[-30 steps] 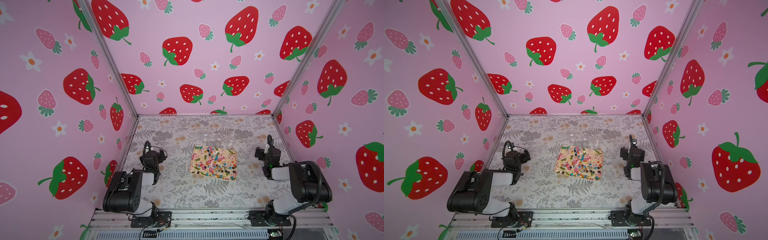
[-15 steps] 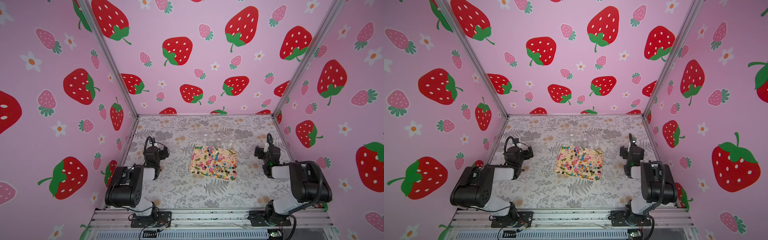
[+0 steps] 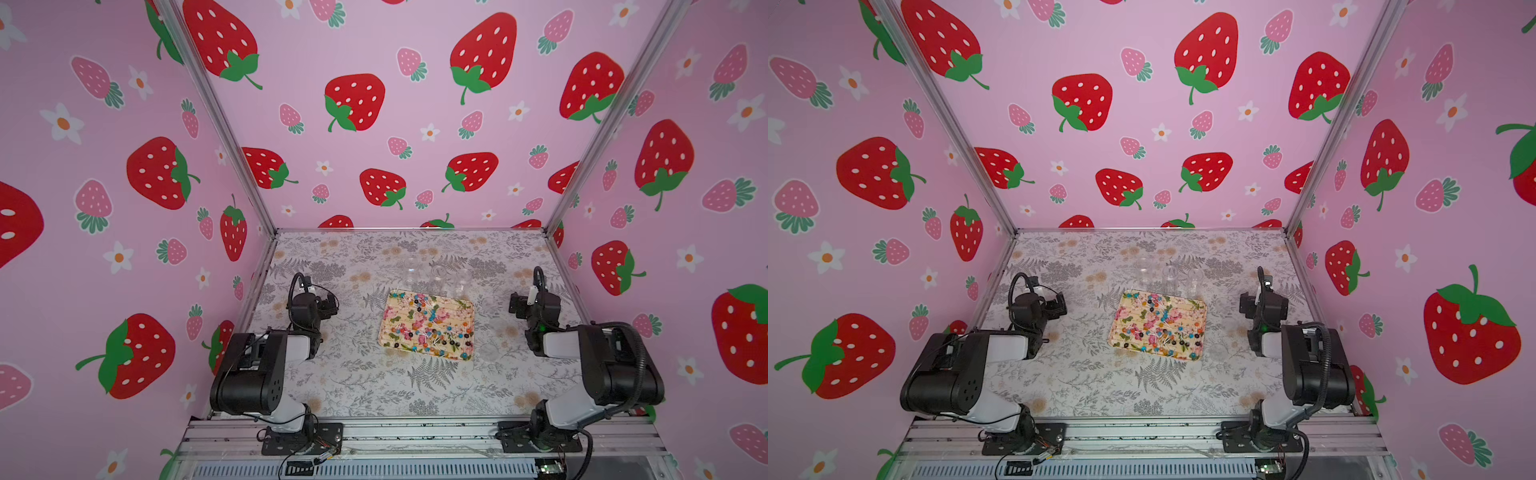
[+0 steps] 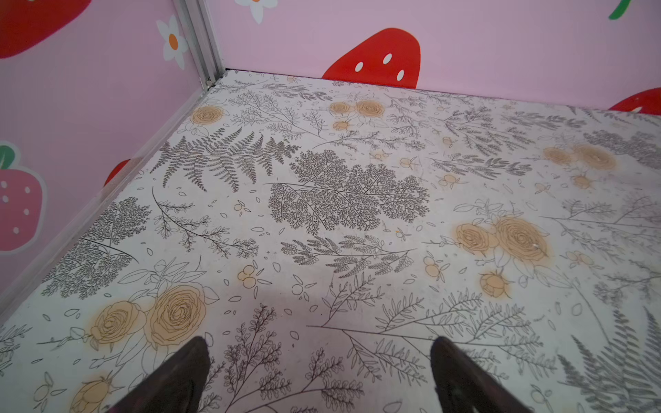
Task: Pour the candies out of the jar
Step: Reset both arms
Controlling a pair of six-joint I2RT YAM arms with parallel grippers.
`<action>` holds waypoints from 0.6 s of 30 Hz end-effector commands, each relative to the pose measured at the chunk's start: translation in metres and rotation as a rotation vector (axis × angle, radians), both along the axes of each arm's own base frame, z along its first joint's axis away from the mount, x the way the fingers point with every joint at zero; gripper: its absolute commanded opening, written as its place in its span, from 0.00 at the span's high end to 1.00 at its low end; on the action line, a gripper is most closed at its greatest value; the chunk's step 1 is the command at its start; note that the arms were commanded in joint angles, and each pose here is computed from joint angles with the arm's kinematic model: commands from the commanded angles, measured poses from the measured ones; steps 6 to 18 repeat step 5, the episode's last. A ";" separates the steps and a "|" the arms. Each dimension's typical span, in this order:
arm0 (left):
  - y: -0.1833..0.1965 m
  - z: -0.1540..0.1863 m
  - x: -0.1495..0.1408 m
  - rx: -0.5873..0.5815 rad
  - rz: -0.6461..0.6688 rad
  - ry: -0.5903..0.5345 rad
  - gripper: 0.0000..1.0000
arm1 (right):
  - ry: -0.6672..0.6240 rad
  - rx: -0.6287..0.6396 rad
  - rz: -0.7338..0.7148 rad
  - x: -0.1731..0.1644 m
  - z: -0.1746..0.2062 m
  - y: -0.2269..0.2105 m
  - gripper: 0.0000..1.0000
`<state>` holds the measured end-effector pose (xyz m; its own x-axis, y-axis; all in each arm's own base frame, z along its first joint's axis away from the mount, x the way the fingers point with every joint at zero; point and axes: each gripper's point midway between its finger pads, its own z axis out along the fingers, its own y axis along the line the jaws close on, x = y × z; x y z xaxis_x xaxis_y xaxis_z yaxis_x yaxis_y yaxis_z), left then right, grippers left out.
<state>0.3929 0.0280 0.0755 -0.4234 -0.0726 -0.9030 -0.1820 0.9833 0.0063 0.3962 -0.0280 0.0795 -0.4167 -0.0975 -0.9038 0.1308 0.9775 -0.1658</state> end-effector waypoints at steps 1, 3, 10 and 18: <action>-0.004 0.009 0.009 0.005 -0.024 -0.018 0.01 | 0.004 -0.025 0.022 0.006 0.004 0.005 0.01; -0.004 0.009 0.009 0.005 -0.024 -0.019 0.01 | 0.006 -0.034 0.025 0.006 0.004 0.007 0.01; -0.004 0.011 0.008 0.006 -0.025 -0.029 0.01 | 0.006 -0.034 0.025 0.006 0.004 0.007 0.01; -0.004 0.011 0.008 0.006 -0.025 -0.029 0.01 | 0.006 -0.034 0.025 0.006 0.004 0.007 0.01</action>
